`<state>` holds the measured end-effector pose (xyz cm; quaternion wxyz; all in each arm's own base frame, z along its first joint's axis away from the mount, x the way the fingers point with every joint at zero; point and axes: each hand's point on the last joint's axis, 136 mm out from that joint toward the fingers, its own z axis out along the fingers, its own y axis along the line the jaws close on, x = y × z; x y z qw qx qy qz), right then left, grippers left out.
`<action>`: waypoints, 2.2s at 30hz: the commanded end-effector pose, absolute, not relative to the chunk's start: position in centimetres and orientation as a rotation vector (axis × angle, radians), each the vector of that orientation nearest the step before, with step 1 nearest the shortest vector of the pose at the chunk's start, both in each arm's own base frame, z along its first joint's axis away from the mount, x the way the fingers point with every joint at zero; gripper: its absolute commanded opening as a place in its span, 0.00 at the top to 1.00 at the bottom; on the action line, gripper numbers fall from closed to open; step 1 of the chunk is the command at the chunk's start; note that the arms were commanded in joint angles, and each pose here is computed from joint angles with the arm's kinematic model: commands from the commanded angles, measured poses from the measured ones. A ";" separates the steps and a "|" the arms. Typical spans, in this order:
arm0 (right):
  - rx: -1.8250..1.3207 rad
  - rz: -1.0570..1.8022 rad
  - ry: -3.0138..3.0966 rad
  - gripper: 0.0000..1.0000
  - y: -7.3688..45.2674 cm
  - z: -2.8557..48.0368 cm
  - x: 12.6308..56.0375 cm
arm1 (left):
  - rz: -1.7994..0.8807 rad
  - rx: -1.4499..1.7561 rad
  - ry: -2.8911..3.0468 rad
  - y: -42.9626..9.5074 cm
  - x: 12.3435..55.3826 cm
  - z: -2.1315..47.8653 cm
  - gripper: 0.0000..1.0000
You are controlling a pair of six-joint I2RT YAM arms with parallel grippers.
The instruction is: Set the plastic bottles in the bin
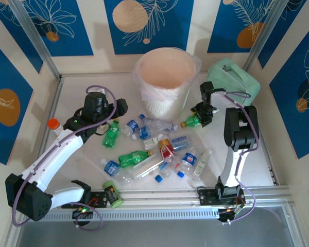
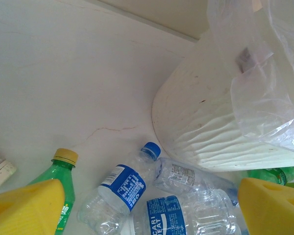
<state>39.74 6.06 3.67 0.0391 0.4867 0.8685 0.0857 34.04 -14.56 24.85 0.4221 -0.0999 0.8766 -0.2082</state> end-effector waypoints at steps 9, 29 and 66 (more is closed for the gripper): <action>1.037 0.128 2.589 0.47 5.4 15.8 35.7 | -0.498 -0.248 2.160 -14.0 34.1 27.0 0.09; 0.253 0.568 2.130 0.49 16.5 41.2 41.3 | -0.395 -0.362 2.289 -12.3 34.2 23.8 0.09; 0.002 0.734 2.447 0.49 27.7 33.0 42.6 | -0.061 -0.843 2.465 0.3 33.5 13.8 0.02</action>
